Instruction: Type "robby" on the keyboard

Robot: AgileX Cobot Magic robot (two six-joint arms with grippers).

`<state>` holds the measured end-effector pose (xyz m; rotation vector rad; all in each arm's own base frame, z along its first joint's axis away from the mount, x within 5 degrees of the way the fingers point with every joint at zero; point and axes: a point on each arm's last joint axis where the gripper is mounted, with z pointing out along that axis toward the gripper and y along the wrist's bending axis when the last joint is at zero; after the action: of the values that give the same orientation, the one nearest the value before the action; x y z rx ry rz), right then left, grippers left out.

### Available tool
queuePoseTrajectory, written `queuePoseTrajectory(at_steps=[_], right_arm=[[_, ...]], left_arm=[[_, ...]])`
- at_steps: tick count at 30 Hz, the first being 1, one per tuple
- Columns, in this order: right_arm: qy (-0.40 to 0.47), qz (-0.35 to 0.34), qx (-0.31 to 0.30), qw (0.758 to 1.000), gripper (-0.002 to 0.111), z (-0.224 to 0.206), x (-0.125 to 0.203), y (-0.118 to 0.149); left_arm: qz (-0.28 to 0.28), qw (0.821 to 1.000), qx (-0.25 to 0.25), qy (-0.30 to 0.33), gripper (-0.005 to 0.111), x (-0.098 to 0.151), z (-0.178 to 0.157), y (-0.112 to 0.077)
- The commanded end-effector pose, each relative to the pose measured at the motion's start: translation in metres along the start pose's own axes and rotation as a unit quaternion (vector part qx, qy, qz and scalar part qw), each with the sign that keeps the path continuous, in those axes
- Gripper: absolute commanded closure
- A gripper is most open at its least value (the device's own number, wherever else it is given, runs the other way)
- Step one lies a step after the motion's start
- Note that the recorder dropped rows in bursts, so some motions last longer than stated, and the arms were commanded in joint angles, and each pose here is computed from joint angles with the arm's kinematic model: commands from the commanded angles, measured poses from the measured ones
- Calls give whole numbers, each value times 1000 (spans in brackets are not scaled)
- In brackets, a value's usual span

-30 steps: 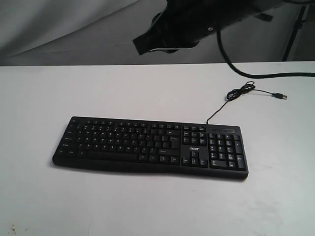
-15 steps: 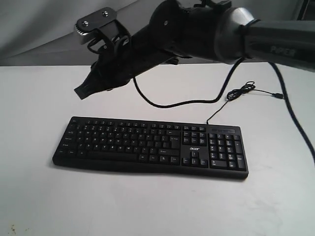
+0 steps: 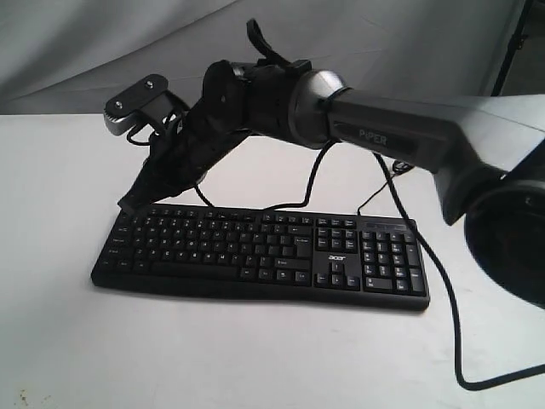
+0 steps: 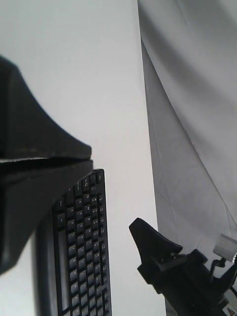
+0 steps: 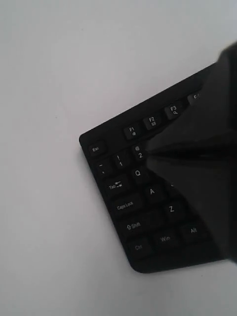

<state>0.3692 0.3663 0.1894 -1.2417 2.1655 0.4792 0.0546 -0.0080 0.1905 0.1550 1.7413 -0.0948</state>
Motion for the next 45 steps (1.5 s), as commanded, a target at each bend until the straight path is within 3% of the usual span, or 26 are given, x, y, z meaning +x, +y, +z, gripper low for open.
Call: queuePoseTrajectory(at_steps=[1, 13, 18, 45], right_arm=[[10, -4, 5, 1000, 108, 8, 3, -1], [52, 9, 13, 999, 108, 31, 23, -5], [53, -21, 26, 998, 108, 35, 21, 6], [55, -2, 48, 997, 108, 40, 24, 2]], left_arm=[[1, 1000, 3, -2, 107, 1, 0, 0], [1, 1000, 3, -2, 107, 1, 0, 0], [1, 1000, 3, -2, 107, 1, 0, 0], [1, 1000, 3, -2, 107, 1, 0, 0]])
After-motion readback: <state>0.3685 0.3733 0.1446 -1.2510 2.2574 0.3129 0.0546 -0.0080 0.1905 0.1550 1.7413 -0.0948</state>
